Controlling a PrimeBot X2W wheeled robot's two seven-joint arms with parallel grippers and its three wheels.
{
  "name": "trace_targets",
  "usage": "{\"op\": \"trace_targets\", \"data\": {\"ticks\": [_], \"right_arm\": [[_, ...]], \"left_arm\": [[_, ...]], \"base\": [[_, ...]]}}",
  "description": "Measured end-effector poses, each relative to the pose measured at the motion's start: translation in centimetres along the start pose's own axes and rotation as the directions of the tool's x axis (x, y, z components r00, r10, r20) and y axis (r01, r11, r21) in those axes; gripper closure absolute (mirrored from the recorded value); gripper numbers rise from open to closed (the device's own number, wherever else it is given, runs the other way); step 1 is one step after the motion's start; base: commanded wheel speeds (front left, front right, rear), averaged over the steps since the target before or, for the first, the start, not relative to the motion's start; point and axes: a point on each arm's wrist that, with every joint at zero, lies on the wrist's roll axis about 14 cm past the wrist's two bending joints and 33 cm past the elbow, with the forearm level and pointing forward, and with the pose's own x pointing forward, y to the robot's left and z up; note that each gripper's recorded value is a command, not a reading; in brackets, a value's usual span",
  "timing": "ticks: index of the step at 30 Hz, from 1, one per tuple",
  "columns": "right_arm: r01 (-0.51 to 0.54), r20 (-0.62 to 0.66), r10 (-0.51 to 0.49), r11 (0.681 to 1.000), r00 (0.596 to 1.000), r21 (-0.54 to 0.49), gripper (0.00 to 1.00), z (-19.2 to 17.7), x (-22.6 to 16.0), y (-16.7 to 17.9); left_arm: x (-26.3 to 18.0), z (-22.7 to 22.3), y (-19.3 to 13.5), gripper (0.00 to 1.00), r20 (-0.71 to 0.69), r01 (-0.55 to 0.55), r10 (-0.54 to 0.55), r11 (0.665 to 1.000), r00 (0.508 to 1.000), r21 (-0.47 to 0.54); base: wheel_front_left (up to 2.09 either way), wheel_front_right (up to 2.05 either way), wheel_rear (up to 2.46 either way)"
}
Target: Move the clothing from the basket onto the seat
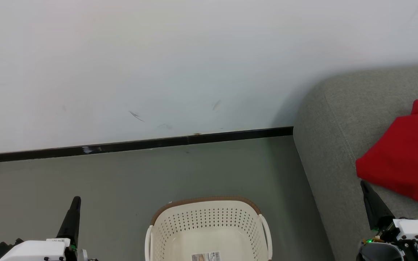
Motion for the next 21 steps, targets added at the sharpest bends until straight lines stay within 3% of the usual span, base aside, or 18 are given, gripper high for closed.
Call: {"op": "trace_targets", "data": {"ticks": [21], "right_arm": [[0.0, 0.0, 0.0, 1.0, 1.0, 0.001, 1.0, 0.01, 0.0, 0.0]], "left_arm": [[0.0, 0.0, -0.01, 1.0, 0.0, 0.0, 0.0, 1.0, 1.0, 0.0]], "base": [[0.0, 0.0, 0.0]]}}
